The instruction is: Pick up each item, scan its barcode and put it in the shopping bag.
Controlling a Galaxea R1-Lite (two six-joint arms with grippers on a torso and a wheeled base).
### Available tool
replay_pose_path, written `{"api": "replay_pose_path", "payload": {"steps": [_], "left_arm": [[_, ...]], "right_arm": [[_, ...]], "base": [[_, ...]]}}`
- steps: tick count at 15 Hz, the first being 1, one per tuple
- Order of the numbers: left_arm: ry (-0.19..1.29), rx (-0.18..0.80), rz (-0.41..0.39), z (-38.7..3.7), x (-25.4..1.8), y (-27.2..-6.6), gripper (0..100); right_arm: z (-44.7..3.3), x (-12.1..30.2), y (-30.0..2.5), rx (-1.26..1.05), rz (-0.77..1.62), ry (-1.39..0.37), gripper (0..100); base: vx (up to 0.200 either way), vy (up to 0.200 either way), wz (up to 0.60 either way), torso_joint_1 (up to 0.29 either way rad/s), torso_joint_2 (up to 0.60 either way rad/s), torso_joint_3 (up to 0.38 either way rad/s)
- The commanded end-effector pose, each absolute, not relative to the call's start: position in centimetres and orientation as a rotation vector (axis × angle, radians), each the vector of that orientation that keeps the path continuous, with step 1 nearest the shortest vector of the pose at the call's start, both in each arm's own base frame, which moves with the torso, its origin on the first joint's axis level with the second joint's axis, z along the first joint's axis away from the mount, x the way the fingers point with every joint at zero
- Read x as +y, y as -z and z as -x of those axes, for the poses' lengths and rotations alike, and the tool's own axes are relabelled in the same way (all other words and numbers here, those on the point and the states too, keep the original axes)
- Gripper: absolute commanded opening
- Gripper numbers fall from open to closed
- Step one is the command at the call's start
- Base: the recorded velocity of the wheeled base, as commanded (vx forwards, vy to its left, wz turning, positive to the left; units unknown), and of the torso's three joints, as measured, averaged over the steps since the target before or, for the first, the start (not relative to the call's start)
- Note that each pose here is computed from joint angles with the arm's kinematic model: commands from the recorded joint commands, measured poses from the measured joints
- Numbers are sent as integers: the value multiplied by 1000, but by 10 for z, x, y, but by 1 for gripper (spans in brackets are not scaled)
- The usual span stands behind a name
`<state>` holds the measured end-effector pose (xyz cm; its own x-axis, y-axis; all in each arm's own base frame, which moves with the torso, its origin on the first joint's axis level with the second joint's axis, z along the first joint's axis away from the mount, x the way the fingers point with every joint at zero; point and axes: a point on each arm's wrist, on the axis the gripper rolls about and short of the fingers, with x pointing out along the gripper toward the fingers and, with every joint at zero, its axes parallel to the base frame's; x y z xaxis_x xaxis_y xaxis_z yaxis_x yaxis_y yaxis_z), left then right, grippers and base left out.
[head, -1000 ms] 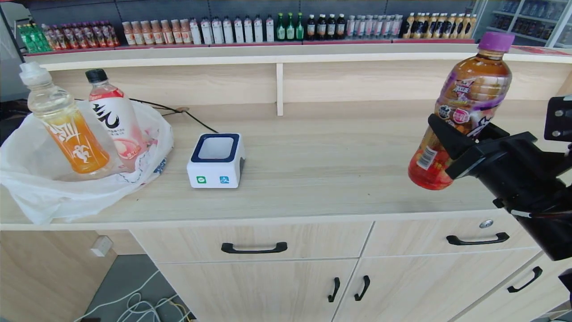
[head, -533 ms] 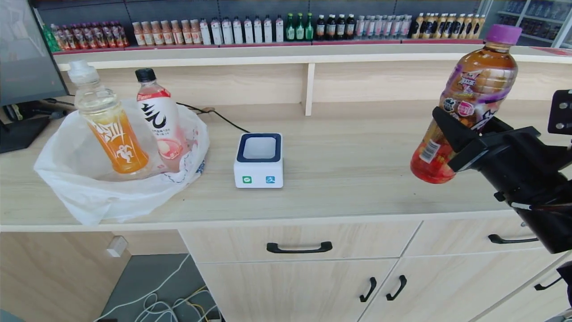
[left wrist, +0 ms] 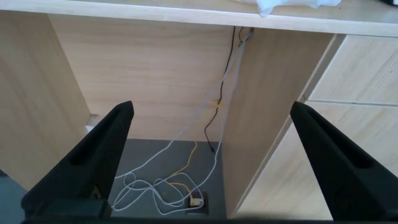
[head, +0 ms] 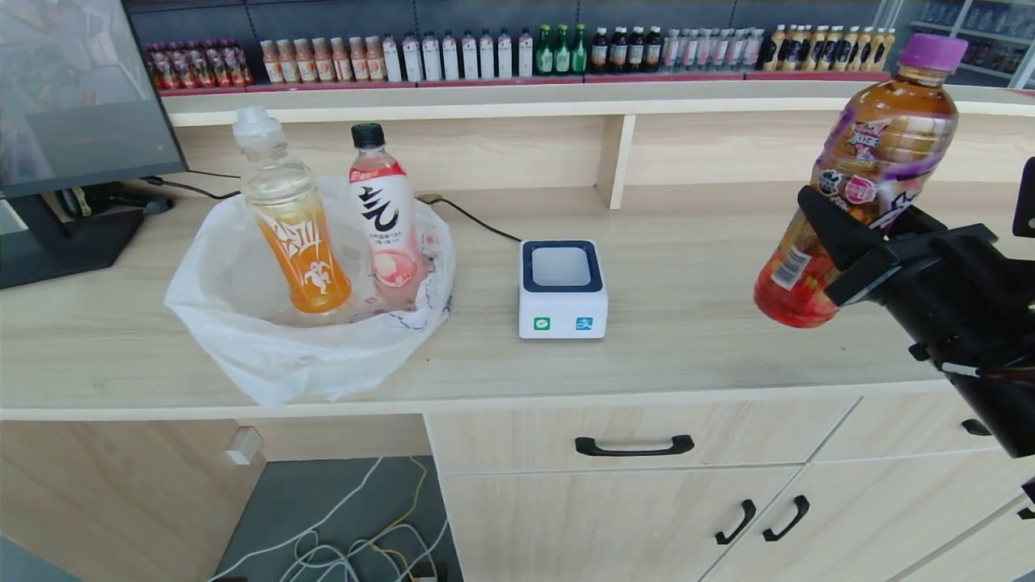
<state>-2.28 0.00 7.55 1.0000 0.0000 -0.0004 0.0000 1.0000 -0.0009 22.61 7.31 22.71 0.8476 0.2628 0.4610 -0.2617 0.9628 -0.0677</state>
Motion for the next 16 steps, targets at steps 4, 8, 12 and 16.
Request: {"api": "replay_pose_path", "payload": {"steps": [4,8,12,16], "left_arm": [[0,0,0,23,0,-75,100],[0,0,2,23,0,-75,100],[0,0,-2,23,0,-75,100],[0,0,-2,23,0,-75,100]], "right_arm": [[-224,78,-242,-555,43,-277,0],[-219,84,-233,-527,78,-301,0],[-222,85,-237,-546,101,-292,0],[-231,89,-239,-592,262,-305,0]], "base": [[0,200,0,-1,0,2],[0,200,0,1,2,1],[0,50,0,1,1,-1],[0,0,0,0,0,0]]}}
